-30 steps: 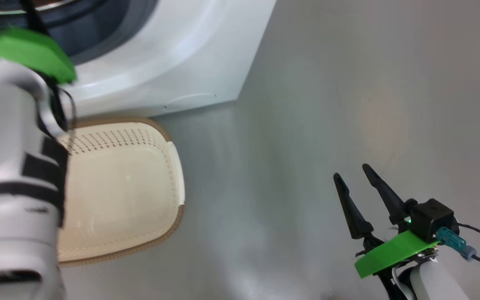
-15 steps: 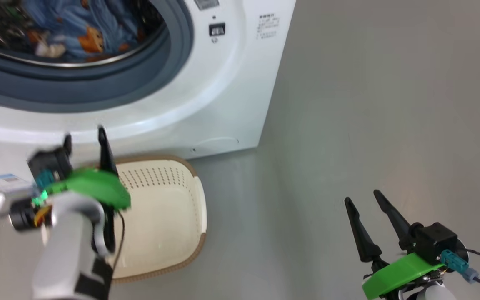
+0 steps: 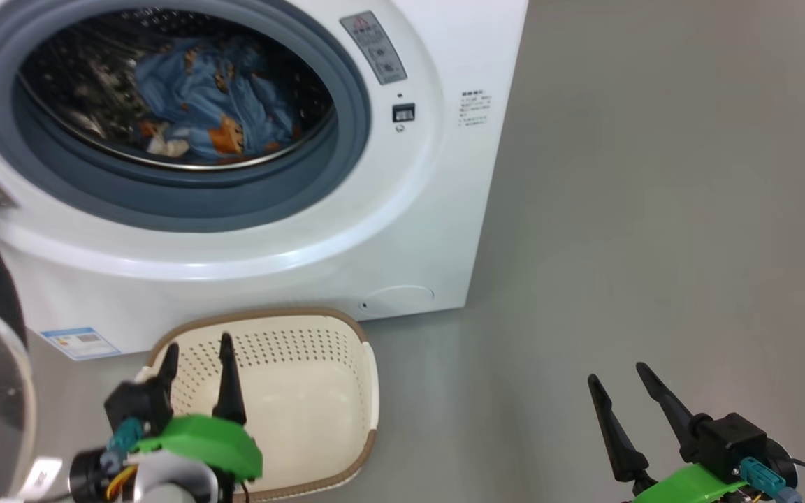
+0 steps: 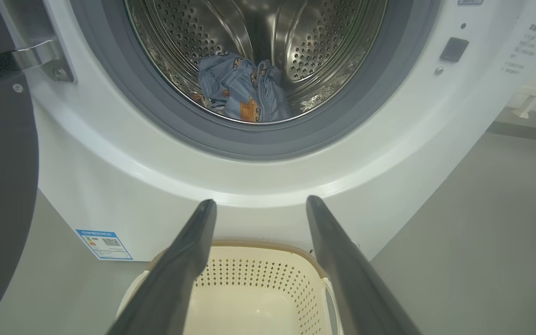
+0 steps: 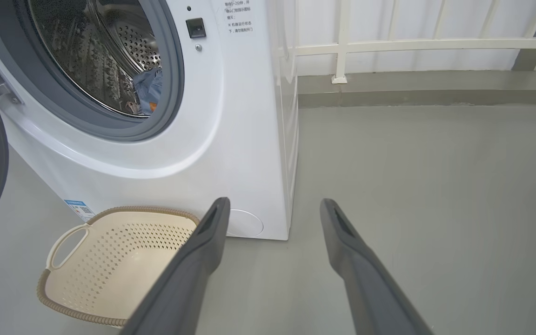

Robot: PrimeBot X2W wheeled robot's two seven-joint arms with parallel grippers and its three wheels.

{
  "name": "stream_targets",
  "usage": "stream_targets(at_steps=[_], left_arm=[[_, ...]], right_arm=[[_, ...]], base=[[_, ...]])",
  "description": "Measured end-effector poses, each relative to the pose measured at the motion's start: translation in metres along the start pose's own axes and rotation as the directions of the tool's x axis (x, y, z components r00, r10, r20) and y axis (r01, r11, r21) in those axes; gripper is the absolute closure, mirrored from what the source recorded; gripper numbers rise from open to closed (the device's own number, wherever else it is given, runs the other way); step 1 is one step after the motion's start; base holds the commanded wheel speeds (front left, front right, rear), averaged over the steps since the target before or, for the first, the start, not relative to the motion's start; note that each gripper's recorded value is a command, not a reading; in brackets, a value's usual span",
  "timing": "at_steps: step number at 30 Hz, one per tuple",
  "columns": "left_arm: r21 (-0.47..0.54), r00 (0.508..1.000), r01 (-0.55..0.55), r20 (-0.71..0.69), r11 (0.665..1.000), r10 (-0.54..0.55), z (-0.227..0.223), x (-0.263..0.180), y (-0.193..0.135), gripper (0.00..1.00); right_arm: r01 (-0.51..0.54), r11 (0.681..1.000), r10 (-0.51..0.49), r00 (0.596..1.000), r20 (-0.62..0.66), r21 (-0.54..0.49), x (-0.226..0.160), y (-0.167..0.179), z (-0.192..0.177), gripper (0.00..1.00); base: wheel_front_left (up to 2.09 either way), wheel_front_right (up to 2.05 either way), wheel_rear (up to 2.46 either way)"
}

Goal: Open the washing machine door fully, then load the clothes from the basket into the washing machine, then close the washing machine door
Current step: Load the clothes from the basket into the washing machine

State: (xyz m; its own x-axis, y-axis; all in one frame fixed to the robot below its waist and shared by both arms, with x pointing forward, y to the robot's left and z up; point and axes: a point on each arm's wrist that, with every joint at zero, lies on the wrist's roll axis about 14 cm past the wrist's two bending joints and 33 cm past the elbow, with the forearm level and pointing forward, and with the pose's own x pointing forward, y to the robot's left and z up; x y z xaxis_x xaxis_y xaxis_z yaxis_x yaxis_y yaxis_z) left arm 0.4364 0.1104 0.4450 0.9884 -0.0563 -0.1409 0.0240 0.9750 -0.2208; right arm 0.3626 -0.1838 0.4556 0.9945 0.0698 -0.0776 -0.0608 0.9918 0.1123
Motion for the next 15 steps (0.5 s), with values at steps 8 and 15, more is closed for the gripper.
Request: stream_targets(at_steps=[8, 15], left_arm=[[-0.026, 0.997, -0.073, 0.032, 0.997, 0.074, 0.006, -0.042, 0.02, 0.0], [-0.069, 0.992, -0.106, 0.066, 0.992, 0.111, 0.014, -0.069, 0.027, 0.0]], right_arm=[[-0.028, 0.999, 0.029, 0.999, 0.032, -0.026, -0.004, 0.007, 0.01, 0.0], [-0.072, 0.997, 0.074, 0.995, 0.06, -0.037, -0.002, 0.021, 0.02, 0.0]], base=[[0.0, 0.0, 0.0], [0.0, 0.0, 0.0]])
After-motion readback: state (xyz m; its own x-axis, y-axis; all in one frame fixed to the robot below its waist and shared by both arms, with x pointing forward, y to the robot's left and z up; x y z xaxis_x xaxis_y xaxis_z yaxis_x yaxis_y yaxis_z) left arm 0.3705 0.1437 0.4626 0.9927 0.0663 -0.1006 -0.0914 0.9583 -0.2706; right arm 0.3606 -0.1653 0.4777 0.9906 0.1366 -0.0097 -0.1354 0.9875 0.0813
